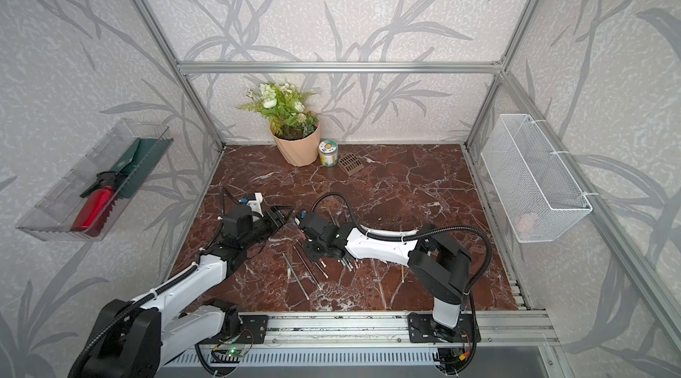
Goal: Remove the protective cover of the pencils
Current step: Pick up the pencil from the center of the board, then remove the protective sleeve from the pencil.
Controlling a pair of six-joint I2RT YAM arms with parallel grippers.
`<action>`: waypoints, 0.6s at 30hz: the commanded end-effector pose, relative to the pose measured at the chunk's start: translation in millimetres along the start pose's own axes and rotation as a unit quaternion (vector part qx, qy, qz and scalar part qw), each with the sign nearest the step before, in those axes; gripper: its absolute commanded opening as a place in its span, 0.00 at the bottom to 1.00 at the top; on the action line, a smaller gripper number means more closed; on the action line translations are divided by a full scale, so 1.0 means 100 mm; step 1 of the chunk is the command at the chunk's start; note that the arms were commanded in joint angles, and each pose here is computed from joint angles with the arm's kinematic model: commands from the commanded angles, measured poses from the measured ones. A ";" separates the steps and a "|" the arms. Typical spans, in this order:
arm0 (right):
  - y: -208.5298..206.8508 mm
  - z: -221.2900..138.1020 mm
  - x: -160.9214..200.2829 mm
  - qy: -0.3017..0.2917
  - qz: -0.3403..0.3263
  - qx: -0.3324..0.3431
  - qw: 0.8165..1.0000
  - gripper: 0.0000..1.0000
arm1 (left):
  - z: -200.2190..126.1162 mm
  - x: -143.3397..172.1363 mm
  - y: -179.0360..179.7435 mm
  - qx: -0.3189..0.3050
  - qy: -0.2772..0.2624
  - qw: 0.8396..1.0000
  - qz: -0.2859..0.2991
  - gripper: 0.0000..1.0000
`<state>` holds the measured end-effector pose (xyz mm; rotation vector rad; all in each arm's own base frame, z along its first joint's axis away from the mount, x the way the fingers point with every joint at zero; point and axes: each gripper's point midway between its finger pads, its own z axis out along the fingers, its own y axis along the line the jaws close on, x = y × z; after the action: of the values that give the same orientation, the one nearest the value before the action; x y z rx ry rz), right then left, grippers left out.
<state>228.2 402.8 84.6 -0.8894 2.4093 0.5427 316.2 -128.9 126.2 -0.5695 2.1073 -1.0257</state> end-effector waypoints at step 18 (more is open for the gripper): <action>0.12 -0.08 -0.29 -0.034 0.011 -0.022 0.999 0.00 | 0.24 0.10 -0.08 0.026 0.043 0.998 -0.028 0.35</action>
<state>231.2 412.3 97.0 -0.8761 2.3840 0.5845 318.4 -143.3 100.1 -0.6085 2.1907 -1.0991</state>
